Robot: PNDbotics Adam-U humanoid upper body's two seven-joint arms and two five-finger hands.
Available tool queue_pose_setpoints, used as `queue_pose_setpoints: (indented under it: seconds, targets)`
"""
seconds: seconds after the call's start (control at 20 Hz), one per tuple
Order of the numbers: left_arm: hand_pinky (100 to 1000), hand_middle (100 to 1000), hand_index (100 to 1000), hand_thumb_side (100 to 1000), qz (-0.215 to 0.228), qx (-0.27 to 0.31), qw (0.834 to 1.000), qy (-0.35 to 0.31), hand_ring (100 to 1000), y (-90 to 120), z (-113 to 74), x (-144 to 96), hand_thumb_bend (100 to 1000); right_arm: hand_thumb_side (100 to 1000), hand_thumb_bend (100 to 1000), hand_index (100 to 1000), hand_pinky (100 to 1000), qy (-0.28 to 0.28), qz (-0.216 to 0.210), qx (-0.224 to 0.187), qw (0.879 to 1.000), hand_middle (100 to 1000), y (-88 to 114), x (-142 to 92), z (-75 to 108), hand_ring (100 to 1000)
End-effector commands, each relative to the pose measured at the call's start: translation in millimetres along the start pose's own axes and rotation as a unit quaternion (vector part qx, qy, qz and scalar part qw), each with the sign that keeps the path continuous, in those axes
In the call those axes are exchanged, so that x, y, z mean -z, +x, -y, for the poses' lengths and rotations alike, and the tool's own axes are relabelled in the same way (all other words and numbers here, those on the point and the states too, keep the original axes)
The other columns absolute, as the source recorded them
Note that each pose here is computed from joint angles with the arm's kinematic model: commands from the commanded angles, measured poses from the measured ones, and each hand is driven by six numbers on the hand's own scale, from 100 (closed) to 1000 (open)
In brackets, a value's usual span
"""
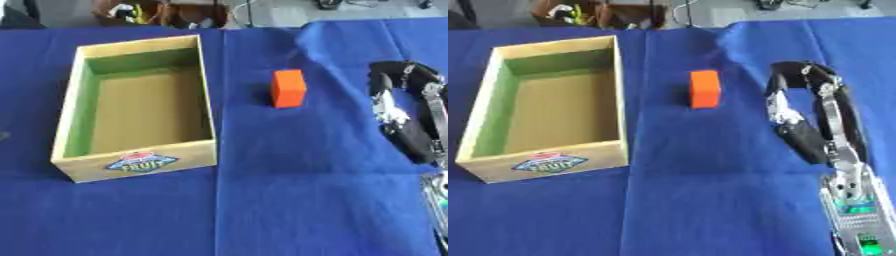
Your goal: Pick up objects on the table and place them in the box.
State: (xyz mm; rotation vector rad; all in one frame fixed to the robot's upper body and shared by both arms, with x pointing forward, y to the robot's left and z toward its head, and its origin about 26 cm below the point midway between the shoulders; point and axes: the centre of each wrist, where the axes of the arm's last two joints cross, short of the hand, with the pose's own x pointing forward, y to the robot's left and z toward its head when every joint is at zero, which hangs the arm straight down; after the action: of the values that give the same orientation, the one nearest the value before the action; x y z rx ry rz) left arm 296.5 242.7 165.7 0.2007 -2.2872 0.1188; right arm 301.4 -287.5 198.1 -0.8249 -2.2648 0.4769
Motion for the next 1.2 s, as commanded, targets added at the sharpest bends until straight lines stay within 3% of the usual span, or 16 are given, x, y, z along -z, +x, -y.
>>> queue_pose_setpoints:
  seconds: [0.05,0.25,0.55,0.75,0.9,1.2]
  targets:
    - [627,798,750,993,0.007,0.001,1.000,-0.005,845,4.8,-0.3,-0.1,100,836,100,796,746,0.014,0.056,-0.024,0.998,690,14.0,16.0,9.2,711]
    - [627,798,750,993,0.004,0.002,1.000,-0.007,845,4.4,-0.6,-0.9,100,878,100,844,771,0.055,0.102,-0.074,0.991,737,27.7,39.4,14.1,758]
    - [627,798,749,994,0.001,0.000,1.000,-0.012,846,3.9,0.2,-2.1,100,887,100,903,810,0.137,0.138,-0.161,0.968,765,26.7,71.3,11.9,807]
    - [627,799,749,994,-0.003,0.000,1.000,-0.016,847,3.5,0.7,-3.1,100,896,100,939,854,0.195,0.165,-0.226,0.940,811,23.5,91.4,12.1,857]
    - [627,799,749,994,-0.005,-0.002,1.000,-0.021,847,3.5,1.8,-3.5,100,832,266,975,884,0.237,0.183,-0.277,0.913,847,20.6,105.8,14.9,890]
    - [627,800,749,995,-0.008,-0.003,1.000,-0.026,848,3.2,2.0,-4.3,100,824,418,1000,888,0.300,0.189,-0.360,0.863,869,8.6,129.3,24.4,899]
